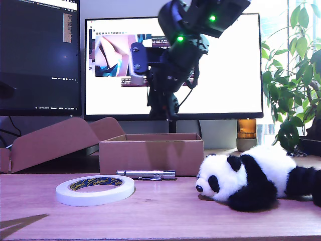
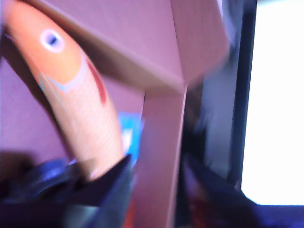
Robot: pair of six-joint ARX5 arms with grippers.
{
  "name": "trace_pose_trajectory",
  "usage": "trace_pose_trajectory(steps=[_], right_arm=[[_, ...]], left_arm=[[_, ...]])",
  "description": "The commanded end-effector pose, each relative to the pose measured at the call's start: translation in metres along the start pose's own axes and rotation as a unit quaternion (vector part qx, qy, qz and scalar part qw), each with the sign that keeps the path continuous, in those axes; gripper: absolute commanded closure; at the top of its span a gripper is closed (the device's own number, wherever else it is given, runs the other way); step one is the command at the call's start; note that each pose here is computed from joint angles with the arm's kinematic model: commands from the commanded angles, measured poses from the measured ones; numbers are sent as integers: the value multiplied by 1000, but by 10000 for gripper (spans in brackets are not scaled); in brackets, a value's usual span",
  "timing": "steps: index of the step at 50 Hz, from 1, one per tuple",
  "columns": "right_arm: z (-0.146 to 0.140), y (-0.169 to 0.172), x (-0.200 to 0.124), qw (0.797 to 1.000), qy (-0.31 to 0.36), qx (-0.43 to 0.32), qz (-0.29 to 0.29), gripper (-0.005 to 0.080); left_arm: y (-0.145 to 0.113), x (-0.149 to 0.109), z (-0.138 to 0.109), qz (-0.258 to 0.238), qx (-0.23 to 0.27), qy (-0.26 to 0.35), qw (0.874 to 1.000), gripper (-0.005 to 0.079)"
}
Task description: Pick up the fish toy and place it inside the cardboard box
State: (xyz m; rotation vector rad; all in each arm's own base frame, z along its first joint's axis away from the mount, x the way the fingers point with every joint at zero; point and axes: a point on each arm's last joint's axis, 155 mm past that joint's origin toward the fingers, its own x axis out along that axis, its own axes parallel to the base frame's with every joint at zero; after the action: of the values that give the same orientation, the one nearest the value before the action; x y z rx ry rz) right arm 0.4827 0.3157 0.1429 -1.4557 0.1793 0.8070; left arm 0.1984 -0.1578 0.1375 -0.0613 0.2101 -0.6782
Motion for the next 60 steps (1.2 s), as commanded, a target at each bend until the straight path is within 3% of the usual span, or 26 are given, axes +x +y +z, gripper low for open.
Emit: trace_pose_trajectory(steps=[1,9,12,16,22,28,31,39,50,60], right_arm=[[7,-22,-25,998,-1,53,-24,767],[17,-30,-47,992,-4,122,-28,765],[19,-31,-53,982,-2,189,-28,765],[15,-25,-60,957,13,290,-17,765],[14,11,-70,908,20,412,71,765],[7,32,-79,873,20,467,138,765],[-1,32,-82,862,21,486,142,765],[-37,15,-96,836,28,538,105,765],[-93,7,-141,810,23,585,25,765],[-141,32,-181,786,28,617,-42,765]], left_arm=[[0,1,-4,-1,-1,1,1000,757],[0,1,-2,-1,-1,-3,1000,757],[0,1,-1,-1,0,-4,1000,757],[0,1,0,-1,0,-5,1000,757],[1,1,0,3,-1,-6,1000,757],[1,1,0,3,-8,-6,1000,757],[2,1,0,4,-8,-6,1000,757],[6,1,0,16,-13,-8,1000,757],[15,0,1,39,-24,-11,999,757],[33,-2,3,84,-35,-18,996,757]])
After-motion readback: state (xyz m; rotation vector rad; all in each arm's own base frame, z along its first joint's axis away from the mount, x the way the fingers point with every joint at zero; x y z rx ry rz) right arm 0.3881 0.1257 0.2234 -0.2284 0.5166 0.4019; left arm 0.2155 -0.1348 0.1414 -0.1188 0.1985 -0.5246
